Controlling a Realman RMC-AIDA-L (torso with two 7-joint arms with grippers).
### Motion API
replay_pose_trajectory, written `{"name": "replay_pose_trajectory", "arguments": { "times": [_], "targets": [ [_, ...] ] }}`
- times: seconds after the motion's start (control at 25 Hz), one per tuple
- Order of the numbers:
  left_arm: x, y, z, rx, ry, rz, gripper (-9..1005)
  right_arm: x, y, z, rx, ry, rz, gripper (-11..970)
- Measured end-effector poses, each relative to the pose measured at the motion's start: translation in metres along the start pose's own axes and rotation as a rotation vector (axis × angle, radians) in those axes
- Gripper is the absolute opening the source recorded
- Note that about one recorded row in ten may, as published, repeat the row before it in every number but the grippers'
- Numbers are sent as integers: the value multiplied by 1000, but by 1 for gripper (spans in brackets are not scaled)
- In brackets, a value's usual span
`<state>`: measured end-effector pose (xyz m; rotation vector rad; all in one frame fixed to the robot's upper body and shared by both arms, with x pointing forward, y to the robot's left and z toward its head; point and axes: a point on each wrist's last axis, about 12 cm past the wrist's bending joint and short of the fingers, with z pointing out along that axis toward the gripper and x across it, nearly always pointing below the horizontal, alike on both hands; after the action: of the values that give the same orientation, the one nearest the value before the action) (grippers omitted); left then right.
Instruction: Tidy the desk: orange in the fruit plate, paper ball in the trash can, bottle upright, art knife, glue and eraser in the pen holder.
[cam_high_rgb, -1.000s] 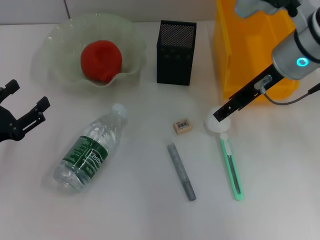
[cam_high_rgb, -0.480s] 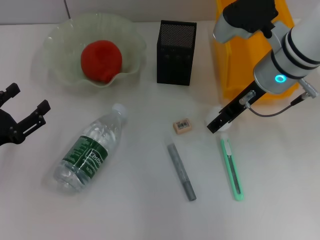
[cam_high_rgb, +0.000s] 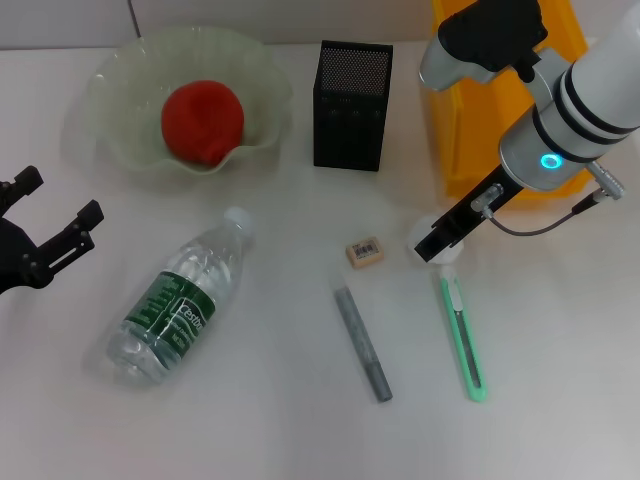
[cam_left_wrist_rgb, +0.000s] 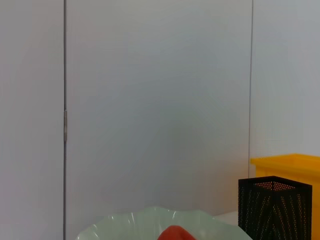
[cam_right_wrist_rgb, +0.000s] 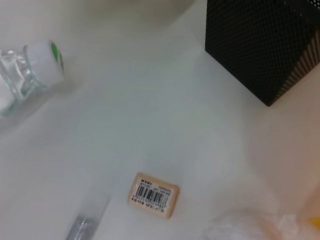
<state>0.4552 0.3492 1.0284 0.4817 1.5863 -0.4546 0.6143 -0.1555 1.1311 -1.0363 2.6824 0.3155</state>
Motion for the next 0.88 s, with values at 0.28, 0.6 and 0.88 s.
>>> {"name": "replay_pose_trajectory", "arguments": {
  "times": [0.28, 0.6, 0.88],
  "targets": [
    [0, 0, 1, 2, -1, 5, 830, -5, 6, -23, -13, -19, -25, 532],
    [-1, 0, 3, 6, -6, 6, 826, -14, -5, -106, 89, -232, -7, 557],
    [0, -3, 3, 12, -11, -5, 823, -8, -58, -141, 357, -396, 106, 598]
  ]
}}
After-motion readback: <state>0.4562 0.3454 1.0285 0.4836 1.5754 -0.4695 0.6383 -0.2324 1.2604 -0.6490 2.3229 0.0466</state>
